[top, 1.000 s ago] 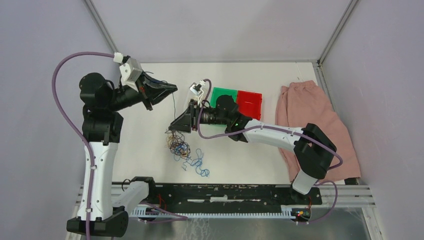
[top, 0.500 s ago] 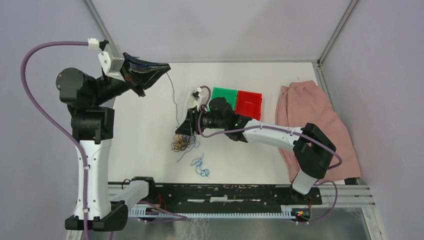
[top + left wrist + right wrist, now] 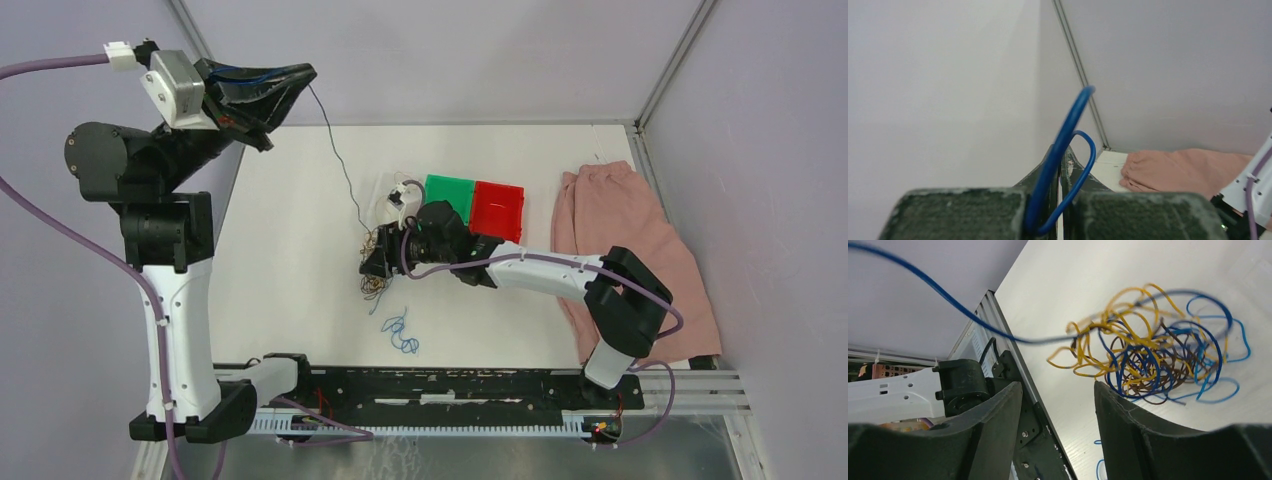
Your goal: Untangle the cables
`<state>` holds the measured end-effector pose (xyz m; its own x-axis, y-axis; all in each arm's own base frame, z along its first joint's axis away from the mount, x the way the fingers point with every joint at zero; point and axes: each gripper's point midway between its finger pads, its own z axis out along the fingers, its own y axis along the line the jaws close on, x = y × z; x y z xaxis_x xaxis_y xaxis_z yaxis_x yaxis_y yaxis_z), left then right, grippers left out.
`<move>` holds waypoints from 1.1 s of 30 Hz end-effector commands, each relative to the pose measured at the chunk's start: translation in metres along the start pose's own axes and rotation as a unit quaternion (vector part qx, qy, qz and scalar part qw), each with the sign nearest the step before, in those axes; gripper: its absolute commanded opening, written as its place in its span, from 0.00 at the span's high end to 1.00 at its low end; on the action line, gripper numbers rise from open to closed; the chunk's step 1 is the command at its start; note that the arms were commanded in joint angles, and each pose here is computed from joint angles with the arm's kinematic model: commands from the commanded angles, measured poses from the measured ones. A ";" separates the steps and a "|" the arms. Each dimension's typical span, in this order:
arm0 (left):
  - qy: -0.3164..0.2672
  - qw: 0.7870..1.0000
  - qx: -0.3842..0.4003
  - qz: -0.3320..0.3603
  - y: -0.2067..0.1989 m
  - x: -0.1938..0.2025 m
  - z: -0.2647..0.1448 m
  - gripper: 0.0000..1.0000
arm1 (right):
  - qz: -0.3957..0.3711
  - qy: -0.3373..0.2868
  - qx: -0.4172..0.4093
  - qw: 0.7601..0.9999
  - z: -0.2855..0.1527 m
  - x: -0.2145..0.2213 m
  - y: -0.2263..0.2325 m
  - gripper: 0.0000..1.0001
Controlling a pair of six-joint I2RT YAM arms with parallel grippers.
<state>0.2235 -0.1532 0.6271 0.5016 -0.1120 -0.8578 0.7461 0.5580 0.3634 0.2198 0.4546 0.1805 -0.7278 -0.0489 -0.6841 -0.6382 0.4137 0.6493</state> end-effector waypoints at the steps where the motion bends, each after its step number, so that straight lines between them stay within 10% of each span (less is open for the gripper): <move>1: -0.066 0.993 -0.046 0.083 0.013 -0.055 0.001 0.97 | -0.001 -0.029 -0.009 1.000 -0.009 -0.014 0.009 0.38; 8: -0.046 0.994 -0.056 0.083 0.017 -0.047 -0.001 0.97 | 0.056 -0.097 -0.052 0.992 -0.044 -0.063 0.028 0.38; 22: -0.017 0.998 -0.029 0.059 0.004 -0.013 -0.006 0.97 | -0.120 -0.095 -0.190 0.970 -0.068 -0.092 0.132 0.25; 33: -0.041 0.998 -0.045 0.031 0.007 -0.036 -0.003 0.97 | -0.124 -0.071 -0.072 0.987 -0.022 -0.081 0.088 0.36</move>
<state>0.2318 -0.1441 0.6319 0.5288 -0.1104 -0.8415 0.6941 0.6268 0.3540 0.1951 0.4684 0.2895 -0.5560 -0.0377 -0.8303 -0.8179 0.2027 0.5384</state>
